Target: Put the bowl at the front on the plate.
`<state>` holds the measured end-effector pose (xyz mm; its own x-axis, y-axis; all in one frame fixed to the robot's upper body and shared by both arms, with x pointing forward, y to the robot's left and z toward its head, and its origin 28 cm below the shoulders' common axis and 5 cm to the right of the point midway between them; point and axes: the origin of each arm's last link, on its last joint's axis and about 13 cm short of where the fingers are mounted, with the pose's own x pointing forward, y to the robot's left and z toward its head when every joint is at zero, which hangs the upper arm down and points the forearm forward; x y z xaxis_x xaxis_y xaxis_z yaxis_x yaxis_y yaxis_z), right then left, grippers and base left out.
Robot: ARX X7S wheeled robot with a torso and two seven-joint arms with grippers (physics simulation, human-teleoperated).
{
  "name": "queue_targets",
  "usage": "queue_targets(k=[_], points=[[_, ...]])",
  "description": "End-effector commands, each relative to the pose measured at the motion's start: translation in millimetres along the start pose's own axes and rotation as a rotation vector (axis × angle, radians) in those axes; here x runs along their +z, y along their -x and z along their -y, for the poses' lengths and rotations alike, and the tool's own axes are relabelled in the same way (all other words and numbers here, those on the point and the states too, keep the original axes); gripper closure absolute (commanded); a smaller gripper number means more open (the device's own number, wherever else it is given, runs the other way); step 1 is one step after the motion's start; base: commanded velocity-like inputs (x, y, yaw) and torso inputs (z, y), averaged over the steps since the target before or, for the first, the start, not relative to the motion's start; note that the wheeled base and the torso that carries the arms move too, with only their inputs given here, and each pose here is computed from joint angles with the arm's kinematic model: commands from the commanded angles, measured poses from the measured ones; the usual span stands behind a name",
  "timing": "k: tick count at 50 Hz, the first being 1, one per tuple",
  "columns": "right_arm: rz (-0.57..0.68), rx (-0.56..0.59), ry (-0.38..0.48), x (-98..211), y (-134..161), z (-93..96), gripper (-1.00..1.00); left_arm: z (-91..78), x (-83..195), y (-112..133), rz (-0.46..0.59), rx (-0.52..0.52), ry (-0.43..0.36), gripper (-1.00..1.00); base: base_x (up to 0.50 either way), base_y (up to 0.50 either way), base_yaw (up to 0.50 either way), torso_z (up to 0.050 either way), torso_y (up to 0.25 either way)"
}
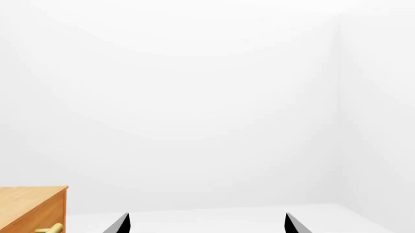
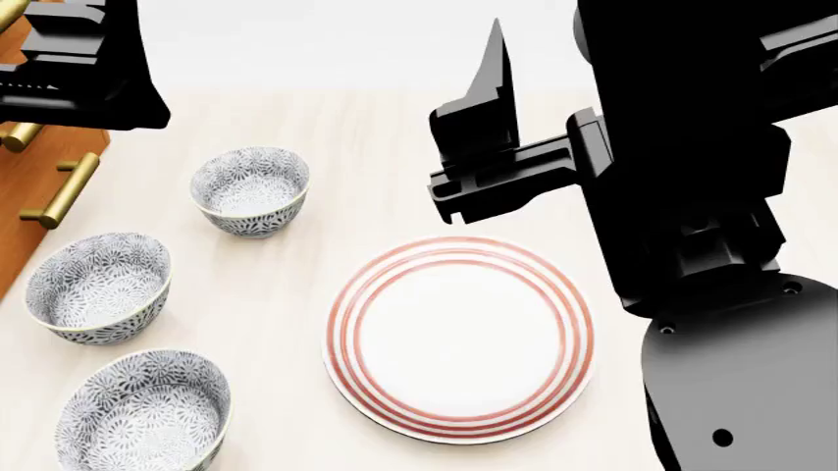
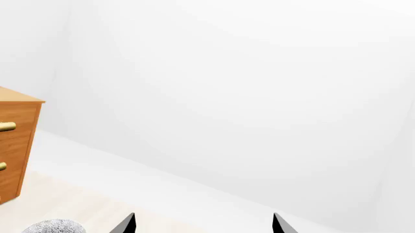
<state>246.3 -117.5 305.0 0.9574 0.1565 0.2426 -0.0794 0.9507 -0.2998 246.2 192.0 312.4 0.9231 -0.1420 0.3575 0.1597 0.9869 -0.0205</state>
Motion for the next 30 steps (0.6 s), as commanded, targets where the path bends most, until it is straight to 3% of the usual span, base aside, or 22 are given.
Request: queue_targets(k=[1,30], points=[[-0.001,0.000,-0.001,-0.3,-0.5,-0.1,-1.00,-0.3,-0.6,0.0,-0.001,0.002,0.000,-1.00,0.13,0.00,0.00,0.000,0.000],[0.002,-0.004,0.000,0.5,0.4,0.6,-1.00,-0.8,-2.4,0.0,-0.005,0.005,-0.003,-1.00,0.13,0.00,0.00,0.000,0.000]])
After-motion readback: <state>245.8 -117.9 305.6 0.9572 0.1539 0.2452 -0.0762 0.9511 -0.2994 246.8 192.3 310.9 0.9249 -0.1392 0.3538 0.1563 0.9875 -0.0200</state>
